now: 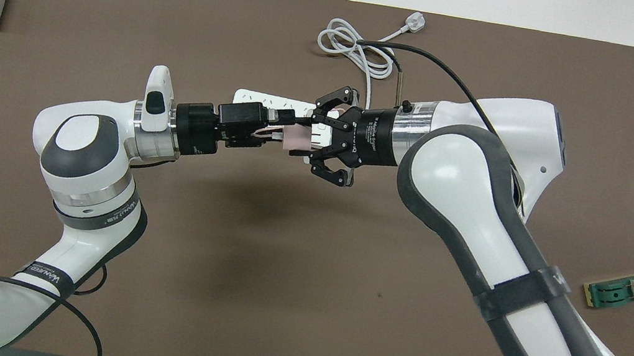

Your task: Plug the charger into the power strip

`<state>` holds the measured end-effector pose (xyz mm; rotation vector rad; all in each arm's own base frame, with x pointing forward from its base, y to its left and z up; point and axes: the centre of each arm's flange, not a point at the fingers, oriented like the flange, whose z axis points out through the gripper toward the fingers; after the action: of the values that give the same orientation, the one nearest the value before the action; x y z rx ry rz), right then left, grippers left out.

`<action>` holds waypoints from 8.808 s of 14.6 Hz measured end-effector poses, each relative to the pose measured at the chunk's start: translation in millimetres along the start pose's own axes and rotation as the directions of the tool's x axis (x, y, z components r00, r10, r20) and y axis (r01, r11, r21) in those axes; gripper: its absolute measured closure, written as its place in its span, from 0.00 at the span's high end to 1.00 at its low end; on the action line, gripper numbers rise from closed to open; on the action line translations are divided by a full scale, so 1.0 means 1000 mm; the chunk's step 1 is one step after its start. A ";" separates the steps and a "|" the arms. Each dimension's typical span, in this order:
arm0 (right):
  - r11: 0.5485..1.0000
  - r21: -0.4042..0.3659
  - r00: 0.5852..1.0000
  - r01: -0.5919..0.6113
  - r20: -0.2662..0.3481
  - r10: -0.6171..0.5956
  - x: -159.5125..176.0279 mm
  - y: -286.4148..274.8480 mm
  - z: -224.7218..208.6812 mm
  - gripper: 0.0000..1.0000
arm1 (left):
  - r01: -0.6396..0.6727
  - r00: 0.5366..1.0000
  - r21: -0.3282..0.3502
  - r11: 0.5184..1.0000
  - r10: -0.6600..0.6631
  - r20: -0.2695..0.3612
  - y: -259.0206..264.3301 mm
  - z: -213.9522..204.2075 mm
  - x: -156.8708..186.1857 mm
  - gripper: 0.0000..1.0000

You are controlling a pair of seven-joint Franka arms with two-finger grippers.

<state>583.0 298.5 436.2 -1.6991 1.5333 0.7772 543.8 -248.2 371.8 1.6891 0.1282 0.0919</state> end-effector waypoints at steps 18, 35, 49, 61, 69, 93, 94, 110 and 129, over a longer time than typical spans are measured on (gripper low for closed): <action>1.000 0.006 1.000 -0.016 -0.009 0.016 0.005 0.002 0.002 0.47 | -0.135 0.991 0.019 0.991 0.136 -0.007 0.003 -0.005 -0.009 1.00; 1.000 0.018 1.000 -0.005 -0.017 0.006 0.006 0.003 0.003 0.47 | -0.171 0.985 0.035 0.985 0.171 -0.009 -0.001 -0.004 -0.011 0.32; 1.000 0.018 1.000 0.007 -0.024 -0.006 0.006 0.005 0.008 1.00 | -0.233 0.972 0.029 0.972 0.233 -0.012 0.007 -0.005 -0.008 0.32; 0.856 -0.139 0.806 0.499 -0.290 -0.516 0.045 -0.030 -0.068 1.00 | -0.237 0.968 0.219 0.947 0.249 -0.029 0.064 -0.098 0.048 0.32; 0.633 -0.476 0.551 0.611 -0.319 -0.771 0.039 -0.027 -0.218 1.00 | -0.164 0.985 0.625 0.763 0.165 0.056 0.180 -0.141 0.066 0.32; 0.266 -0.767 0.279 0.583 -0.119 -0.953 0.071 0.020 -0.357 1.00 | 0.719 0.694 0.690 0.080 -0.123 -0.709 0.140 -0.040 0.043 0.32; 0.241 -0.770 0.262 0.591 -0.099 -0.960 0.076 0.021 -0.365 1.00 | 0.718 0.696 0.692 0.079 -0.110 -0.709 0.136 -0.034 0.043 0.32; 0.091 -0.799 0.173 0.594 0.016 -0.985 0.061 0.016 -0.354 1.00 | 0.971 0.237 0.233 0.057 -0.079 -0.968 0.111 -0.027 0.066 0.32; 0.078 -0.800 0.186 0.595 0.043 -0.982 0.047 0.016 -0.355 1.00 | 0.810 0.558 0.537 -0.235 0.026 -0.829 0.148 -0.035 -0.107 0.32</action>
<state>563.4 -20.3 597.8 -3.0992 0.0429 0.1063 438.0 -245.6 524.3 2.9321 1.8587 -0.1168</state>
